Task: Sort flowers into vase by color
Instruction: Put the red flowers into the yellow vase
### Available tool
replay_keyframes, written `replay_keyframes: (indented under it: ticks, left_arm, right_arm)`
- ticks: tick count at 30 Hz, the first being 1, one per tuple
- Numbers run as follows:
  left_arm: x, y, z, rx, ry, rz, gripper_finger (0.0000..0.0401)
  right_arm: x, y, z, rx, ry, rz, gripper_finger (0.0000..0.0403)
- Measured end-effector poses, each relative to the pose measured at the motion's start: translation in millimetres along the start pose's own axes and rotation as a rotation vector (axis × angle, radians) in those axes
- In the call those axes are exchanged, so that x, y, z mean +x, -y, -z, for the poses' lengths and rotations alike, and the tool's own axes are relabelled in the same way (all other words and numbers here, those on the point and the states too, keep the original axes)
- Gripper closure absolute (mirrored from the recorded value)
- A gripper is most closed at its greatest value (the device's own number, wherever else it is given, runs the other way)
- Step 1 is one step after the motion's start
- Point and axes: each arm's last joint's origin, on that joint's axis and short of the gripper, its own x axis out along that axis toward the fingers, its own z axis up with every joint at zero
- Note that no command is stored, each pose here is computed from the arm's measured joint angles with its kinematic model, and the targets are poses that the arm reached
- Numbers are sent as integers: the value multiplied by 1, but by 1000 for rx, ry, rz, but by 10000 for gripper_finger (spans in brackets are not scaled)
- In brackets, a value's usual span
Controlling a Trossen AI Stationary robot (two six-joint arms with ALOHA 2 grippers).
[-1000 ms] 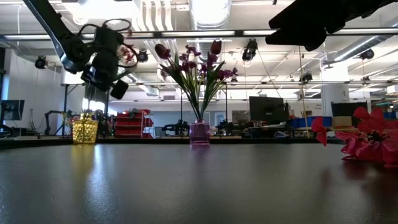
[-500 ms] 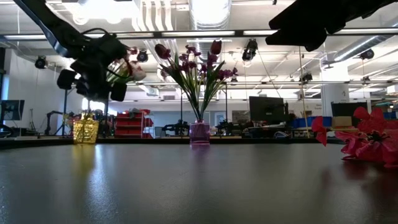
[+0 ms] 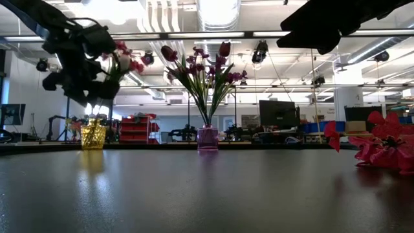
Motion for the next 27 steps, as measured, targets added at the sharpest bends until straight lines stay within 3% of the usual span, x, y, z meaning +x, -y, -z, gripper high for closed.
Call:
replay_keyframes:
  ticks: [6,13,17,22,27]
  left_arm:
    - [-17,-18,3,12,-42,47,320]
    - [-41,-36,2,-35,-76,242,320]
    - [-60,-44,3,-29,-142,430,320]
    - [-80,-43,23,31,-240,774,321]
    - [-100,-36,42,69,-230,1046,324]
  right_arm:
    - [0,0,1,8,-8,-2,142]
    - [0,-2,1,22,-24,-69,142]
    - [-2,-6,2,25,-39,-135,142]
    - [-12,-17,10,-2,-84,-187,142]
    - [-24,-26,24,33,-204,-206,145]
